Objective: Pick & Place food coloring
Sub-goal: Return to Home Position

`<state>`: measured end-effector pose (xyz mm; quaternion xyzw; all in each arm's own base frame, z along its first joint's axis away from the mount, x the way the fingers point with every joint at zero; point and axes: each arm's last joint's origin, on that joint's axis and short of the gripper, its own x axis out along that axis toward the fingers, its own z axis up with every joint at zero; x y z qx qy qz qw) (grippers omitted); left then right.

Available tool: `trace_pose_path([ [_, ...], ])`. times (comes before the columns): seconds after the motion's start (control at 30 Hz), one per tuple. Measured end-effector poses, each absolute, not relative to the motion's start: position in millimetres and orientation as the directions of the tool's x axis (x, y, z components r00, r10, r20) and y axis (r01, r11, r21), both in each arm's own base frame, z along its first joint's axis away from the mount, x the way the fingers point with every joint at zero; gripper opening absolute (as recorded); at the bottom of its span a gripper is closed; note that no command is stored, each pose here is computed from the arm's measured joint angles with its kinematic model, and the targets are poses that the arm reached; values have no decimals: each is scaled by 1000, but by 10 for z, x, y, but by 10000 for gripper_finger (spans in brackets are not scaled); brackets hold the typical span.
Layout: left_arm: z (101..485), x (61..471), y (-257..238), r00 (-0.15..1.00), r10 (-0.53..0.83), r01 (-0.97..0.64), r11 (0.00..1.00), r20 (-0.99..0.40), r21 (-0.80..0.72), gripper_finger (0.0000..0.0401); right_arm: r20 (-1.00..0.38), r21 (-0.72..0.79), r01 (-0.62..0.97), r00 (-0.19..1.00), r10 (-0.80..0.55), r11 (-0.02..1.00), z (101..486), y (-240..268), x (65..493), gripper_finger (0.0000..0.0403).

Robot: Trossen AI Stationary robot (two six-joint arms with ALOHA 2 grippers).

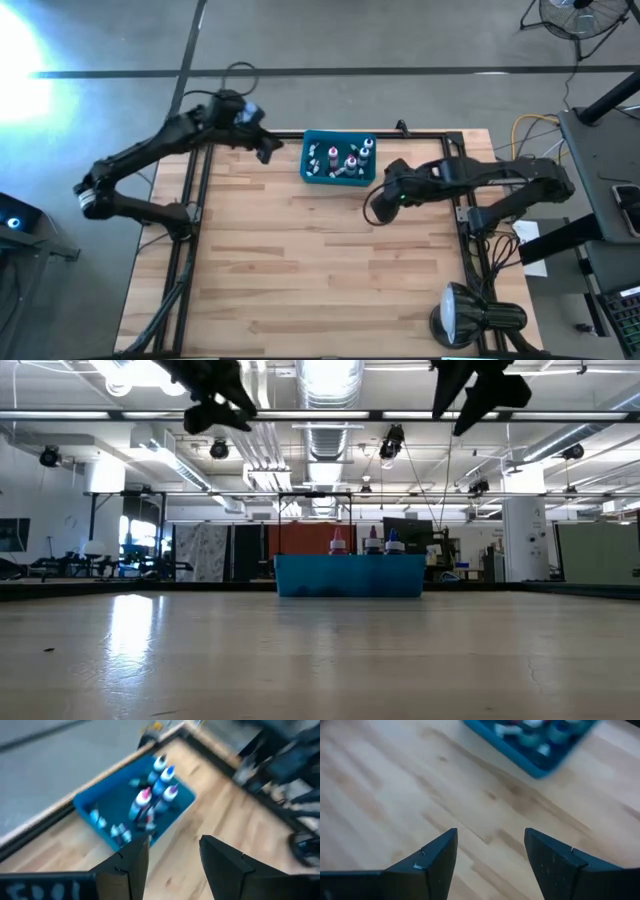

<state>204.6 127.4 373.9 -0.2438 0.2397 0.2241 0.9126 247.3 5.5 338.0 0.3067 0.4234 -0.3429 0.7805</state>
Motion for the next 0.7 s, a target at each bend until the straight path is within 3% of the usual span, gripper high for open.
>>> trace_pose_path([
  [0.13, 3863, 1887, 1146, 847, 255, -447, 817, -466, -365, 151, -798, 290, 711, 549, -249, 641, 3508, -53, 2307, 224],
  [0.27, 3864, 1798, 1065, 873, 204, -392, 833, -443, -390, 151, -680, 438, 632, 698, -224, 640, 3543, -196, 1991, 224],
  [0.43, 3767, 1704, 991, 887, 157, -353, 837, -435, -418, 151, -332, 613, 310, 936, -119, 727, 3409, -217, 1683, 224],
  [0.57, 3652, 1673, 930, 920, 79, -275, 828, -384, -489, 151, -58, 628, 90, 996, -69, 773, 3138, -179, 1536, 224],
  [0.7, 3558, 1616, 876, 940, 75, -251, 813, -332, -525, 151, 22, 637, 6, 999, -26, 770, 2819, -152, 1420, 224],
])
